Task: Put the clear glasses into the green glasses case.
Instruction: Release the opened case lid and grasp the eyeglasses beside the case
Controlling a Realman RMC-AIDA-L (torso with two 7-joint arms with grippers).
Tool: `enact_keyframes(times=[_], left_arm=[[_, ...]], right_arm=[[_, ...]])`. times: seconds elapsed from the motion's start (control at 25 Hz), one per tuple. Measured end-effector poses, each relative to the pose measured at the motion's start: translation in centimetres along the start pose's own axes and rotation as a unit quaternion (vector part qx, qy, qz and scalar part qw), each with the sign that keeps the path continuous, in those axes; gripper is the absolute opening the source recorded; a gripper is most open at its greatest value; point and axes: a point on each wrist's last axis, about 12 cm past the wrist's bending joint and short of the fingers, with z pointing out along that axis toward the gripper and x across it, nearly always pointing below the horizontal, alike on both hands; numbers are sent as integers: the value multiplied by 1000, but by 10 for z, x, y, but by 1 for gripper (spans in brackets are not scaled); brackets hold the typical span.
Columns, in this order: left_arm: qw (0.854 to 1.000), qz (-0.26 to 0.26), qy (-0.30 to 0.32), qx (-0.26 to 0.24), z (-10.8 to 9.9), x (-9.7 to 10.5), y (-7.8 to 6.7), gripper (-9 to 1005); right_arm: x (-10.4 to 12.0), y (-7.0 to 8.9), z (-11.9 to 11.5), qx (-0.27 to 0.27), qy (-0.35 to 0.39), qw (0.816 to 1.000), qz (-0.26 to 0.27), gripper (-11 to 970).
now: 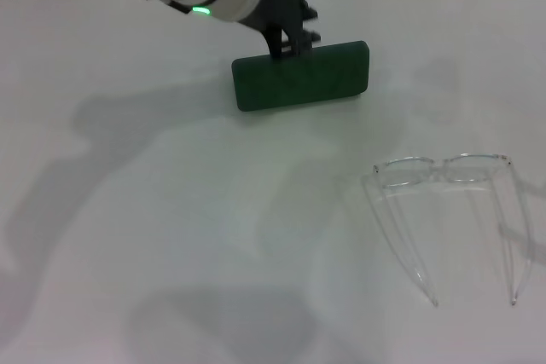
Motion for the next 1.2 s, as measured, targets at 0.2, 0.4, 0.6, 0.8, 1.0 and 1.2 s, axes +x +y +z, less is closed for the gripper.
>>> enact_keyframes(times=[0.2, 0.4, 0.6, 0.8, 1.0, 1.2], left_arm=[[999, -19, -1, -40, 16, 12, 7, 237], [999, -31, 7, -43, 29, 21, 6, 218], [999, -37, 17, -32, 36, 26, 1, 130], [999, -37, 17, -19, 39, 24, -3, 48], [999, -32, 18, -7, 41, 22, -8, 37], [999, -32, 10, 2, 41, 18, -12, 37]], right_arm=[[2, 1, 1, 0, 1, 1000, 2, 768], [3, 2, 3, -1, -1, 1000, 4, 761], [3, 2, 4, -2, -2, 1000, 4, 760], [3, 2, 4, -2, -2, 1000, 4, 759], [3, 2, 4, -2, -1, 1000, 5, 760], [4, 3, 3, -1, -1, 1000, 1, 760]])
